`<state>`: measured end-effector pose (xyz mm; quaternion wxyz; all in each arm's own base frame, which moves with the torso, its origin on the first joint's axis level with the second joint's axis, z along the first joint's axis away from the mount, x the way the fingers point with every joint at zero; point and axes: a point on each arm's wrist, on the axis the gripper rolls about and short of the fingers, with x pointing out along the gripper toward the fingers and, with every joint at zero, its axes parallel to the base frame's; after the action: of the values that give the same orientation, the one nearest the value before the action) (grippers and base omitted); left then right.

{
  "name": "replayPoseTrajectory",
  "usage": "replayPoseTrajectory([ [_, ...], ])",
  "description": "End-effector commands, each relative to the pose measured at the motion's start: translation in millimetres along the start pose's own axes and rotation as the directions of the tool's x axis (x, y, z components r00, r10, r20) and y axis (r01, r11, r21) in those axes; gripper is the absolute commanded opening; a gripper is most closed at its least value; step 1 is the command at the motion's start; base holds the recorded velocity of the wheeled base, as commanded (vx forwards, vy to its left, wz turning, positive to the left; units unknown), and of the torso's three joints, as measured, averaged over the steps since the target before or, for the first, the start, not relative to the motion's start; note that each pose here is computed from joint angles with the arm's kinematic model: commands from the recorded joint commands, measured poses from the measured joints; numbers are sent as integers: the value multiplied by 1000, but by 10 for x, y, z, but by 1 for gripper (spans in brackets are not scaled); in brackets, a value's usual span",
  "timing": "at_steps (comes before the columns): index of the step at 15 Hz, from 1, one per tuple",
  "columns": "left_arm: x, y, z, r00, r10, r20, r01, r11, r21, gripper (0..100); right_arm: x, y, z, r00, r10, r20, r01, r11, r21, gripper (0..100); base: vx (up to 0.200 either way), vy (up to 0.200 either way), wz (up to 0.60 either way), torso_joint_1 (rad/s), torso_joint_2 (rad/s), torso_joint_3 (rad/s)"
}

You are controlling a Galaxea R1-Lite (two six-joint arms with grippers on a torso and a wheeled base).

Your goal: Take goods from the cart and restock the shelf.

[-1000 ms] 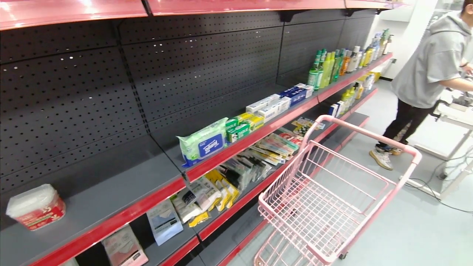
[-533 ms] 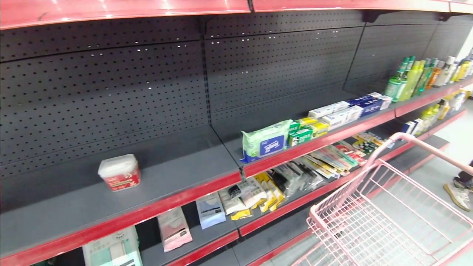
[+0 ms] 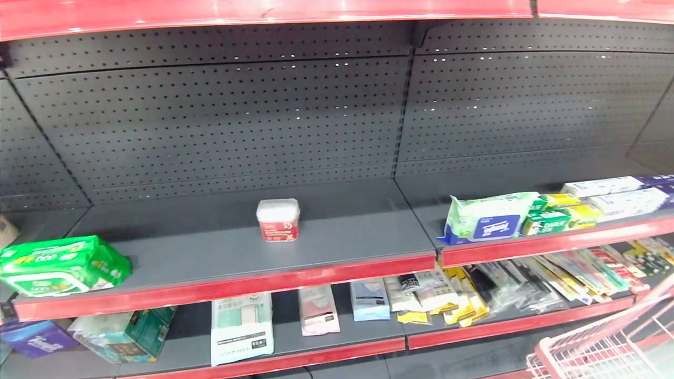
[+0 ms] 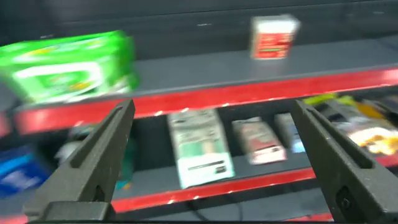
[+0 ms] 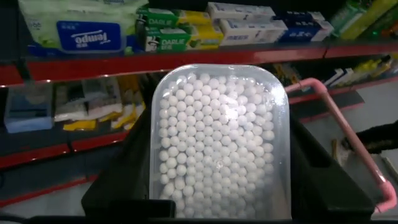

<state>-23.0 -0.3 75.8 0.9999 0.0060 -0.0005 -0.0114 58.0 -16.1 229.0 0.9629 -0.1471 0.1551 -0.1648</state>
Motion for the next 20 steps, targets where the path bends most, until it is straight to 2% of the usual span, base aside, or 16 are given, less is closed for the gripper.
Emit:
replayPoseTrajectory([
  [1,3,1,0,1000,-2,-4,2,1000,0,100,-107,16,-102,1000,3,29,-4,1000,14,0,0,0,0,0,0,0],
  [2,7,1,1,1000,-2,-10,2,1000,0,100,-149,30,-160,999,10,39,-10,1000,17,0,0,0,0,0,0,0],
  [3,18,1,4,1000,-5,-24,5,1000,3,100,-261,62,-279,994,61,89,-64,997,39,0,0,0,0,0,0,0],
  [5,16,-1,4,1000,-13,-21,13,1000,15,100,-346,89,-359,982,125,142,-137,988,75,0,0,0,0,0,0,0],
  [9,10,-1,11,1000,-14,-13,15,999,35,100,-458,93,-452,980,88,181,-104,991,81,0,0,0,0,0,0,0],
  [13,4,-3,7,1000,-3,-4,3,999,34,100,-540,153,-659,960,158,230,-178,982,69,0,0,0,0,0,0,0],
  [20,14,-2,14,1000,-4,-16,4,999,43,100,-634,204,-898,951,133,280,-180,972,152,0,0,0,0,0,0,0],
])
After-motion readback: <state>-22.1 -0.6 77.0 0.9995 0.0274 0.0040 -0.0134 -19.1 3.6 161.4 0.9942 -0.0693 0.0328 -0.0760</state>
